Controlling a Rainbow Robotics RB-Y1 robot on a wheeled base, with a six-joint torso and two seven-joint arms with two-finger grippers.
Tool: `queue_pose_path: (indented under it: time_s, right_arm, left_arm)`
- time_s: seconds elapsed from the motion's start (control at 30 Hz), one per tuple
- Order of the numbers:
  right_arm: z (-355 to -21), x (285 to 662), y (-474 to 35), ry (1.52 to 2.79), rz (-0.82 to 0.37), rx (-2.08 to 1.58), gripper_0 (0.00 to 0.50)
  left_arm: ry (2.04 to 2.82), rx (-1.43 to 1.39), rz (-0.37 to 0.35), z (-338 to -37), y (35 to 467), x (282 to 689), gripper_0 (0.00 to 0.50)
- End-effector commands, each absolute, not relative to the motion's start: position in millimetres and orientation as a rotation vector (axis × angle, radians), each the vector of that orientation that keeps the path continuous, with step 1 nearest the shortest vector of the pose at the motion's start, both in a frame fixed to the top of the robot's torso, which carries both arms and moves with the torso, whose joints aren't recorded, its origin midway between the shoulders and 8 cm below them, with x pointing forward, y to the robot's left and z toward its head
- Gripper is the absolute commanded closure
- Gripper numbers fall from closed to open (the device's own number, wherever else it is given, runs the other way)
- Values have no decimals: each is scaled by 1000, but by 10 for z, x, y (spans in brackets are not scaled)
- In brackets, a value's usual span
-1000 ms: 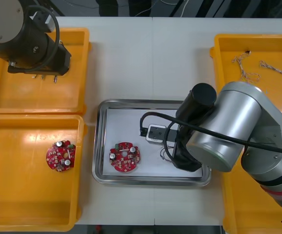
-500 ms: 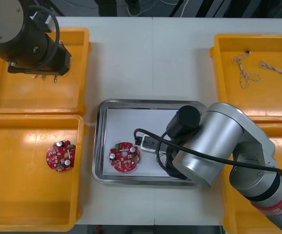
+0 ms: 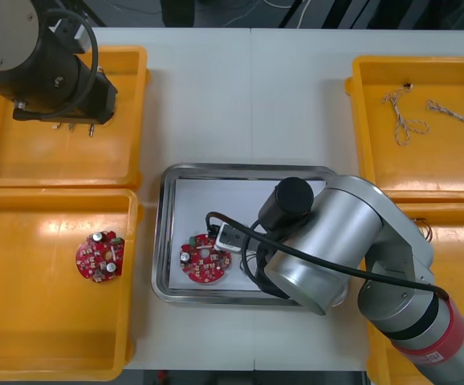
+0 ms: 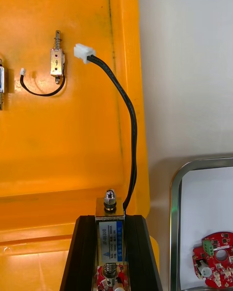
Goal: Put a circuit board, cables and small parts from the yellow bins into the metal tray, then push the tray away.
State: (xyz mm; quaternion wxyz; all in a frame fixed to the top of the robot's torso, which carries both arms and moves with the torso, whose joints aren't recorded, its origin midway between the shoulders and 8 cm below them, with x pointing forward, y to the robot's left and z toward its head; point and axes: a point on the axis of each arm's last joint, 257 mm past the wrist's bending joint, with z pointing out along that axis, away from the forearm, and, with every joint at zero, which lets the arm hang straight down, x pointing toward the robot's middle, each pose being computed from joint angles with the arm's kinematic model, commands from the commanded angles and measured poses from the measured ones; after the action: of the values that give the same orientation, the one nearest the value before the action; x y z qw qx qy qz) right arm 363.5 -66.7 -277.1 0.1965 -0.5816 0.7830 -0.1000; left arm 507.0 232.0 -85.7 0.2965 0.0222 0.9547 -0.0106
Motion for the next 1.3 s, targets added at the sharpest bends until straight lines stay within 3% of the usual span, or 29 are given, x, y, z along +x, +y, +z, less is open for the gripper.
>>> queue_pose_path:
  time_s: [0.03, 0.07, 0.1, 0.17, 0.73, 0.9, 1.3]
  right_arm:
    - [-2820, 3561, -630, 2201, -261, -1618, 279]
    - [-2816, 3568, -632, 2199, -264, -1615, 146]
    - [-2816, 3568, -632, 2199, -264, -1615, 82]
    - [-2803, 3579, -633, 2196, -266, -1613, 0]
    - [-2512, 3673, -736, 2176, -264, -1541, 0]
    - [-2205, 3719, -850, 2163, -287, -1487, 0]
    - [-1161, 4045, -1065, 2023, -156, -1266, 0]
  left_arm:
    - [2511, 63, -65, -752, 2266, 5054, 500]
    - [2511, 64, -64, -756, 2263, 5053, 500]
    - [2511, 63, -65, -752, 2266, 5054, 500]
    - [2511, 64, -64, -756, 2263, 5053, 500]
    - [2510, 66, -66, -750, 2265, 5053, 500]
    - [2510, 68, -65, -750, 2265, 5053, 500]
    - [2513, 69, -77, -757, 2239, 5046, 500]
